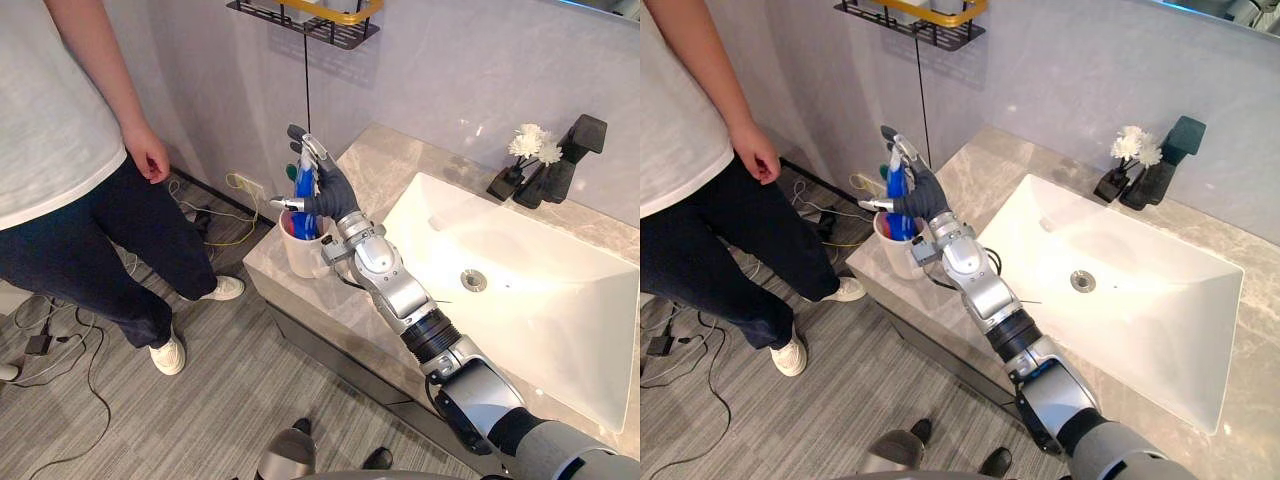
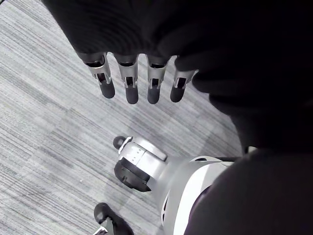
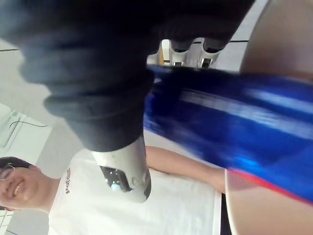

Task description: Organize washtable

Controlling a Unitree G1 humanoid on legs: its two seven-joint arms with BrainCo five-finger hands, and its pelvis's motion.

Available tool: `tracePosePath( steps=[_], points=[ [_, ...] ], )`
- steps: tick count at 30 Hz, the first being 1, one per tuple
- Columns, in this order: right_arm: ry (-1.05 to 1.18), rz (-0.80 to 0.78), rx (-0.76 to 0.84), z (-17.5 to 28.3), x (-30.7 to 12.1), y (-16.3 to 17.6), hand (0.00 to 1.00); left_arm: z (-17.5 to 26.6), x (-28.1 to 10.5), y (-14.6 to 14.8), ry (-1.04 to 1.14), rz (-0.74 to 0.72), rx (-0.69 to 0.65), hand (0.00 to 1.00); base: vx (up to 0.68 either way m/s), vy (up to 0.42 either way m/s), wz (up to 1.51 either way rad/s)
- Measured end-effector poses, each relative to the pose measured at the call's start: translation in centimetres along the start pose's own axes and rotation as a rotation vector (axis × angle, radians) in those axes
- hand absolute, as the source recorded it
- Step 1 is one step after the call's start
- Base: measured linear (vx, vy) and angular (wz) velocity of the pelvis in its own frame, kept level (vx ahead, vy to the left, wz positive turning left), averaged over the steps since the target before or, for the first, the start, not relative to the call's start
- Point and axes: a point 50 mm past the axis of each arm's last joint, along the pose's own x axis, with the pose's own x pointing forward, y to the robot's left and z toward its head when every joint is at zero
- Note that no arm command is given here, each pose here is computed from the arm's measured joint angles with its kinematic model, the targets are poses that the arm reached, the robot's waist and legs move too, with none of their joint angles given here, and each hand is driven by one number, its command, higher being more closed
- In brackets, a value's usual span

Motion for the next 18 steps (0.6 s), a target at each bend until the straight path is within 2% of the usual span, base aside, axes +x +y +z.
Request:
tracePosePath(
  steps=[12,18],
  points=[
    [0.005,-0.009,0.013,-0.3,-0.5,-0.2,0.0,-0.1,0.0,0.0,0.006,0.0,-0.001,0.0,0.0,0.005,-0.01],
    [-0.079,0.003,0.013,1.6,-0.7,-0.6,0.0,-0.2,0.0,0.0,0.015,0.001,-0.002,0.0,0.0,0.042,-0.08]
  ],
)
